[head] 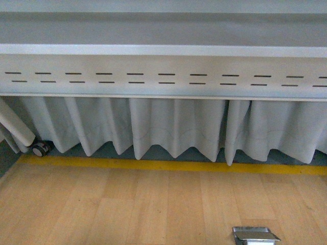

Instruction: Open oven

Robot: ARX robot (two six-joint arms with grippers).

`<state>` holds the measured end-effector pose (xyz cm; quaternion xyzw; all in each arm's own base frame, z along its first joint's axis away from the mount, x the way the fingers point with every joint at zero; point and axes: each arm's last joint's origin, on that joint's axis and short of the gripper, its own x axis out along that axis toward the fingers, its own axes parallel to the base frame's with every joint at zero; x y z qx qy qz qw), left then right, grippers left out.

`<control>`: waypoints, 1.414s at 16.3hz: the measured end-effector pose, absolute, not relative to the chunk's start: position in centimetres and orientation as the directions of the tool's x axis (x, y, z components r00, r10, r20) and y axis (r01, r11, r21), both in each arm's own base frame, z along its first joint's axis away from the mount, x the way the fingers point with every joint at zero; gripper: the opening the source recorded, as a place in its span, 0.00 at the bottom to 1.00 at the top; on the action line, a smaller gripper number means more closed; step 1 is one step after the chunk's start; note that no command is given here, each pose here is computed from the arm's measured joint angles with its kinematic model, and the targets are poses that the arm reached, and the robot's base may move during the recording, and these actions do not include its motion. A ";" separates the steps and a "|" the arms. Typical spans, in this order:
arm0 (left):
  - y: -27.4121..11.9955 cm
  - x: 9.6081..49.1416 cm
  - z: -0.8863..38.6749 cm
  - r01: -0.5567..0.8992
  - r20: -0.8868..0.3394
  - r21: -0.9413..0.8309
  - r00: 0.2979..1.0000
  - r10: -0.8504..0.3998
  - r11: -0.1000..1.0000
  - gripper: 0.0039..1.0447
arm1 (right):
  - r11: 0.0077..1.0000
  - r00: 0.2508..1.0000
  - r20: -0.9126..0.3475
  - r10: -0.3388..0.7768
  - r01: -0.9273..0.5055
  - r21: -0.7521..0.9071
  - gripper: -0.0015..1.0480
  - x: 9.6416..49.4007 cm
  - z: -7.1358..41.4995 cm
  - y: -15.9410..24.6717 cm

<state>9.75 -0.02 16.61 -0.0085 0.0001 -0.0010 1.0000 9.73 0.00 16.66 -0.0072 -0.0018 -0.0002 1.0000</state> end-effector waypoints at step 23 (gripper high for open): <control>0.0 9.8 16.6 0.002 0.000 -0.017 1.000 -0.002 1.000 0.94 | 1.000 1.000 0.004 0.000 0.000 -0.014 0.94 9.7 16.7 0.0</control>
